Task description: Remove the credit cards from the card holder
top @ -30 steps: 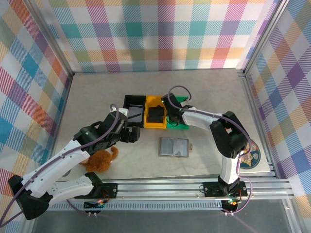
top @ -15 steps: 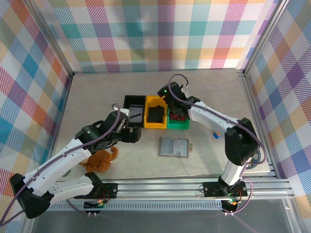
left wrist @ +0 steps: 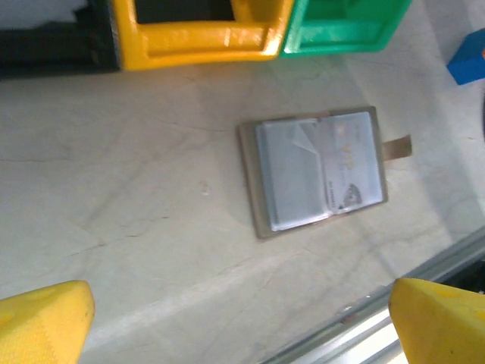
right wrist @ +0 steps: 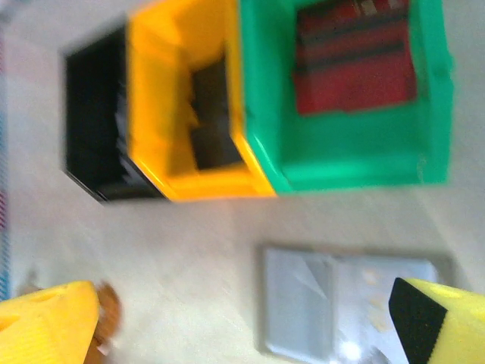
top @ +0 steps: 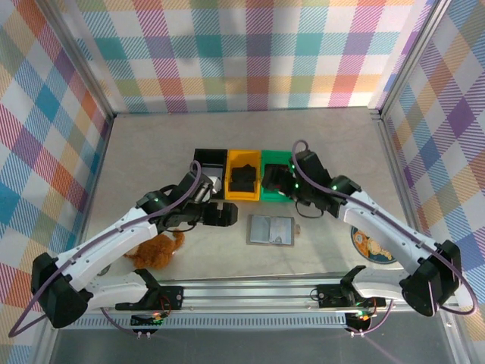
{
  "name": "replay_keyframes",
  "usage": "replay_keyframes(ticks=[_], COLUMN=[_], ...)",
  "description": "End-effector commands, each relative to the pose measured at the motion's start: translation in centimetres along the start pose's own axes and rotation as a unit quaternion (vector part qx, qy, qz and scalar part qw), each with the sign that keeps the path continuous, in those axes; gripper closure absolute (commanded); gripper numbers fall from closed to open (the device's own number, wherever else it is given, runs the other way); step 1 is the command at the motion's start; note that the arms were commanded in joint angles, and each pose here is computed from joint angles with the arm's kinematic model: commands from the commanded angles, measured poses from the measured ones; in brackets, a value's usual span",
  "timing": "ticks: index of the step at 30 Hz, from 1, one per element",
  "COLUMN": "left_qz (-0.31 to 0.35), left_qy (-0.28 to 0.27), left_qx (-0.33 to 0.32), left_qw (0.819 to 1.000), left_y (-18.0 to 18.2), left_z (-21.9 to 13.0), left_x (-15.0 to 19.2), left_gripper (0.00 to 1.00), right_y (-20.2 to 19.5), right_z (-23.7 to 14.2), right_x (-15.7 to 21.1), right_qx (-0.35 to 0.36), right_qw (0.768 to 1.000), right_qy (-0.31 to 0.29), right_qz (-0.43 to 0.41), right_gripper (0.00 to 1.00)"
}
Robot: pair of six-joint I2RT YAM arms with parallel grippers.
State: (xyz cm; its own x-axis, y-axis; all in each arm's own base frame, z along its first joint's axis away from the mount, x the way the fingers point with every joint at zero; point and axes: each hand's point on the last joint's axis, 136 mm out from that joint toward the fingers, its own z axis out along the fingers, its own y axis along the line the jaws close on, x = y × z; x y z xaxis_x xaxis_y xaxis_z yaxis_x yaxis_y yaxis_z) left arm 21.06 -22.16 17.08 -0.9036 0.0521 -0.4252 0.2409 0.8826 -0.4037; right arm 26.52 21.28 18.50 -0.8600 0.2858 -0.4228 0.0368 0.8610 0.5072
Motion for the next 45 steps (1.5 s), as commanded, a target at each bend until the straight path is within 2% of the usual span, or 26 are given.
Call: replay_keyframes(ticks=[1, 8, 12, 21, 29, 34, 35, 38, 45], left_qz=[-0.041, -0.056, -0.062, -0.072, -0.085, -0.09, -0.091, -0.091, -0.098], left_qy=[0.028, 0.044, 0.055, 0.072, 0.072, 0.079, 0.082, 0.075, 0.076], left_qx=[0.055, 0.059, 0.064, 0.059, 0.096, 0.099, 0.097, 0.113, 0.078], left_qw=[0.997, 0.996, 0.995, 0.993, 0.989, 0.988, 0.988, 0.987, 0.989], left_y=[-2.0, -3.2, -4.2, -5.7, -8.2, -8.7, -8.7, -9.7, -8.5], left_z=[1.6, 3.6, 4.7, 7.0, 8.2, 9.0, 9.2, 9.7, 11.1], left_x=[0.7, 1.5, 2.0, 3.3, 3.1, 3.3, 3.5, 3.1, 3.5], left_gripper=[0.0, 0.0, 0.0, 0.0, 0.0, 0.0, 0.0, 0.04, 0.06], right_y=[-2.8, -6.4, -7.6, -8.6, -8.8, -9.3, -9.3, -9.5, -10.5], right_z=[-0.4, -0.9, -0.2, 1.6, 3.1, 3.6, 3.7, 3.9, 4.3], right_x=[4.0, 6.6, 7.7, 9.2, 10.6, 10.9, 11.0, 11.1, 11.1], right_qx=[0.009, 0.025, 0.043, 0.062, 0.06, 0.067, 0.067, 0.074, 0.103], right_qw=[0.998, 0.998, 0.996, 0.992, 0.988, 0.987, 0.987, 0.986, 0.983], right_qy=[0.058, 0.053, 0.074, 0.108, 0.141, 0.143, 0.145, 0.148, 0.148], right_qz=[-0.033, -0.015, -0.008, 0.006, 0.023, 0.024, 0.024, 0.027, 0.033], right_gripper=[0.01, 0.01, 0.03, 0.07, 0.17, 0.19, 0.22, 0.26, 0.28])
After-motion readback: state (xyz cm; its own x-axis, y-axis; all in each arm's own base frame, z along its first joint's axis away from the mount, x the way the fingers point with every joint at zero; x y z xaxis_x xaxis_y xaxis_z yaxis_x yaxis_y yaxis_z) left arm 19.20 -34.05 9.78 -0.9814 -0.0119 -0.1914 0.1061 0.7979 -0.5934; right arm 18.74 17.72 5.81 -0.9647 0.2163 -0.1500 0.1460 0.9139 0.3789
